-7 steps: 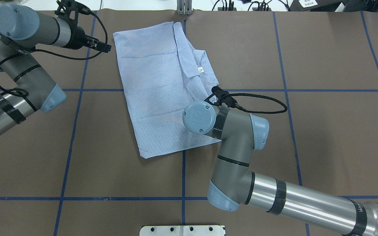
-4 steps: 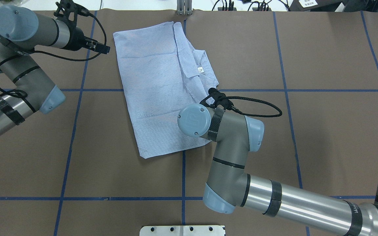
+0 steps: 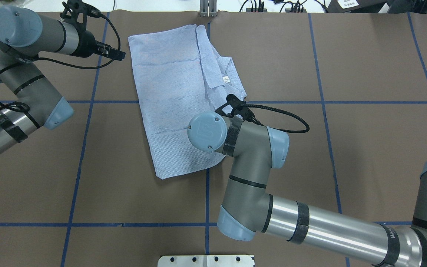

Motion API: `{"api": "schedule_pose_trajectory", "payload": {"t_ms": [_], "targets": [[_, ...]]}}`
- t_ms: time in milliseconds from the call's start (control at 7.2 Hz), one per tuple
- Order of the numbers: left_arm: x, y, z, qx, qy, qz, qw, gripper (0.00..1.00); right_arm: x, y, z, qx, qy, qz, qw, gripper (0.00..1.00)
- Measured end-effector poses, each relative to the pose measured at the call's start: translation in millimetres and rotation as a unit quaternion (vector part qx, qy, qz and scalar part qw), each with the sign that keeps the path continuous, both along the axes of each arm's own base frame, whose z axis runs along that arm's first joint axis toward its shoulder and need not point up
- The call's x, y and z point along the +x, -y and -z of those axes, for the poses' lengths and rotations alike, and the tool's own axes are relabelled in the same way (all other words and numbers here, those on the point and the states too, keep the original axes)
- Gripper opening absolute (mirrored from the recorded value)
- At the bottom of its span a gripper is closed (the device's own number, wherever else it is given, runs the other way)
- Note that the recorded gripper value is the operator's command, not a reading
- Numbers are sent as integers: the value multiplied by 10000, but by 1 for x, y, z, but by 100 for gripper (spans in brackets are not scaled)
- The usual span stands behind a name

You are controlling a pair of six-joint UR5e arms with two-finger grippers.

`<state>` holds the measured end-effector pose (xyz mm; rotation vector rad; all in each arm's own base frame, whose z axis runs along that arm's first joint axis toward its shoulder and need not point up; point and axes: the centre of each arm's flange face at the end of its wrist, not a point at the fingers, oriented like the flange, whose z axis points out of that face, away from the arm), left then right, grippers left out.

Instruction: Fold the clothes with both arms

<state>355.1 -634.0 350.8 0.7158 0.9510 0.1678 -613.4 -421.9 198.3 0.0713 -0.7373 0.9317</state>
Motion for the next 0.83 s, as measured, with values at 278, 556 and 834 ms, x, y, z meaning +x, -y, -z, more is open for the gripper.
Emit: {"api": "schedule_pose_trajectory", "payload": {"t_ms": [278,556,834], "targets": [[13,-68,37,-529,-894,47,9946,100,38,-3,19,100,385,-188,9990,0],[34,-170,52,-1291,-1696,261,9767,100,63,-10,21,199,543,-279,9979,0],[78,-243,55,-2419,-2427,752,9364,100,68,-10,21,240,559,-348,9975,0]]}}
